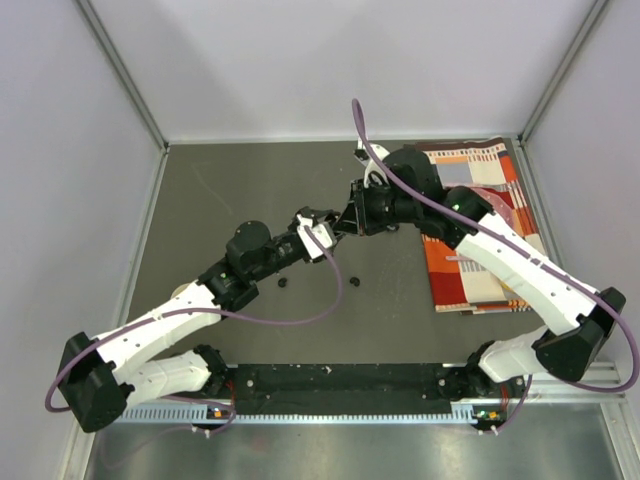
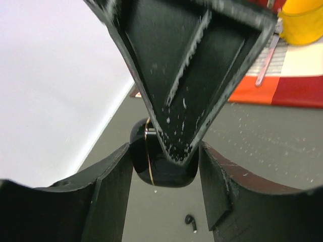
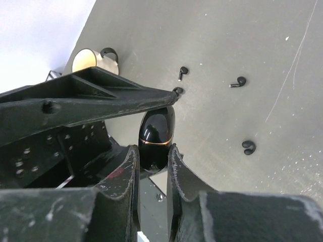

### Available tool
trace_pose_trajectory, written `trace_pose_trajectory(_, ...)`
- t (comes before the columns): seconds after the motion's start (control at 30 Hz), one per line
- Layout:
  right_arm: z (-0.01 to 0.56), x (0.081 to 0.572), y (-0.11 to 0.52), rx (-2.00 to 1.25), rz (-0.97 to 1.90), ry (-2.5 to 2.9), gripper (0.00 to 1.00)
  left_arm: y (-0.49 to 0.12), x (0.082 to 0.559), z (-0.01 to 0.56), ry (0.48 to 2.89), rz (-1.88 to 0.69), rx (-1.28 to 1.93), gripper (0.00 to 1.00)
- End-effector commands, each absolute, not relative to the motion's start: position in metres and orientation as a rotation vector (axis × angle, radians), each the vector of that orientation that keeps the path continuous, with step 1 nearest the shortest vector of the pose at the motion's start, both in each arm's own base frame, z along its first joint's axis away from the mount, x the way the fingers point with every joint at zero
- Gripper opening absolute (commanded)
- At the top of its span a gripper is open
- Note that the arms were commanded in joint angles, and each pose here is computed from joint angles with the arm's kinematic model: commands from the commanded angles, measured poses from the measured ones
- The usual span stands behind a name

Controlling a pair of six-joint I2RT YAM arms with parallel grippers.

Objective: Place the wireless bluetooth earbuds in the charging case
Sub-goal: Pick up the charging case at the center of the board.

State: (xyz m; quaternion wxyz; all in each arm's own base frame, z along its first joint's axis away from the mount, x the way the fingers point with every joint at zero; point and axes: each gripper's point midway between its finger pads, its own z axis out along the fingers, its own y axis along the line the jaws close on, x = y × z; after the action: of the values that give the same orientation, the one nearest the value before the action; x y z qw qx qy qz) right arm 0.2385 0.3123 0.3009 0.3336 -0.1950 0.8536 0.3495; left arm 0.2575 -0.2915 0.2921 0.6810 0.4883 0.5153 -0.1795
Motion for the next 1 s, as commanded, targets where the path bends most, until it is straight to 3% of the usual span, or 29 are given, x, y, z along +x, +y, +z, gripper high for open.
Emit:
trace_pose_trajectory(0.0, 0.316, 0.25, 0.313, -0.458, 0.911, 2.131, 0.0, -0.295, 0.239, 0.347, 0.999, -0.504, 0.978, 0.62)
trace_pose_trajectory(0.13, 0.317, 0.251, 0.315, -0.45, 0.949, 2.129, 0.0, -0.293, 0.236, 0.347, 1.006, -0.532, 0.954, 0.74)
trace_pose_trajectory(0.33, 0.321, 0.259, 0.308, -0.399, 0.968, 2.106, 0.0, -0.283, 0.234, 0.343, 1.044, -0.528, 0.928, 0.99)
trace_pose_trajectory(0.67, 0.324, 0.28, 0.268, -0.303, 1.022, 2.064, 0.0, -0.252, 0.23, 0.338, 1.245, -0.605, 0.744, 0.99)
trace_pose_trajectory(0.97, 0.366, 0.254, 0.254, -0.436, 1.296, 1.812, 0.0, -0.243, 0.228, 0.374, 1.242, -1.102, 0.53, 0.99)
